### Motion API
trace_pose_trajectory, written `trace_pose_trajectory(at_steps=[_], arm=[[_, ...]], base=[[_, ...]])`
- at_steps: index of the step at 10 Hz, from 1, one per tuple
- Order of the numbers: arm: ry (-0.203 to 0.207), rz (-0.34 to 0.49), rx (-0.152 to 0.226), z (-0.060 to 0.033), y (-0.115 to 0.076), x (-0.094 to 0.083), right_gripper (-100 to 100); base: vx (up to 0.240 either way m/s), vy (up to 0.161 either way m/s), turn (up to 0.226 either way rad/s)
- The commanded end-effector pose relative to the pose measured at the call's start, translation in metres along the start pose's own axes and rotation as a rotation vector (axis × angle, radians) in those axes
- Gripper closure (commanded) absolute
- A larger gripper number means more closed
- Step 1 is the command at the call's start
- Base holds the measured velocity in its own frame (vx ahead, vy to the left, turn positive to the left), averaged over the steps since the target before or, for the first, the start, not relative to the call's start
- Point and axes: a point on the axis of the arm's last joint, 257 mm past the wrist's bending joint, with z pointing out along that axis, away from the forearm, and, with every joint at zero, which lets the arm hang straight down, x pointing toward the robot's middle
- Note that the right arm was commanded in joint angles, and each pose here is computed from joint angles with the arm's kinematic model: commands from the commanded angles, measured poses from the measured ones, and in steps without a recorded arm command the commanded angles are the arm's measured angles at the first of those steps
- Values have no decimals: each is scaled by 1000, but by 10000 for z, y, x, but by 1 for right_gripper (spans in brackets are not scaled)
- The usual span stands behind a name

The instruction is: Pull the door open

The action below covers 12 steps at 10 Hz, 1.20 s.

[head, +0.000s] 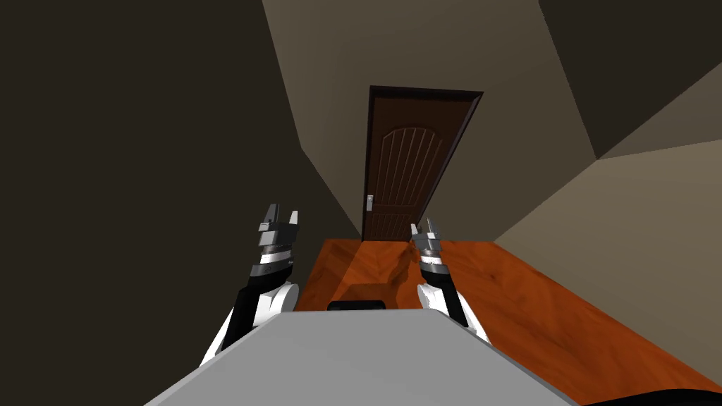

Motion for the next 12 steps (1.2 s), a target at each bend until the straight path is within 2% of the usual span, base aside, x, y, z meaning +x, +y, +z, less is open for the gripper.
trace_pose_trajectory(at_steps=[1, 12], arm=[[-8, 52, 19, -28, -77, -34, -100], [-90, 407, 141, -191, -648, -278, -100]], base=[[99, 28, 39], [103, 27, 41]])
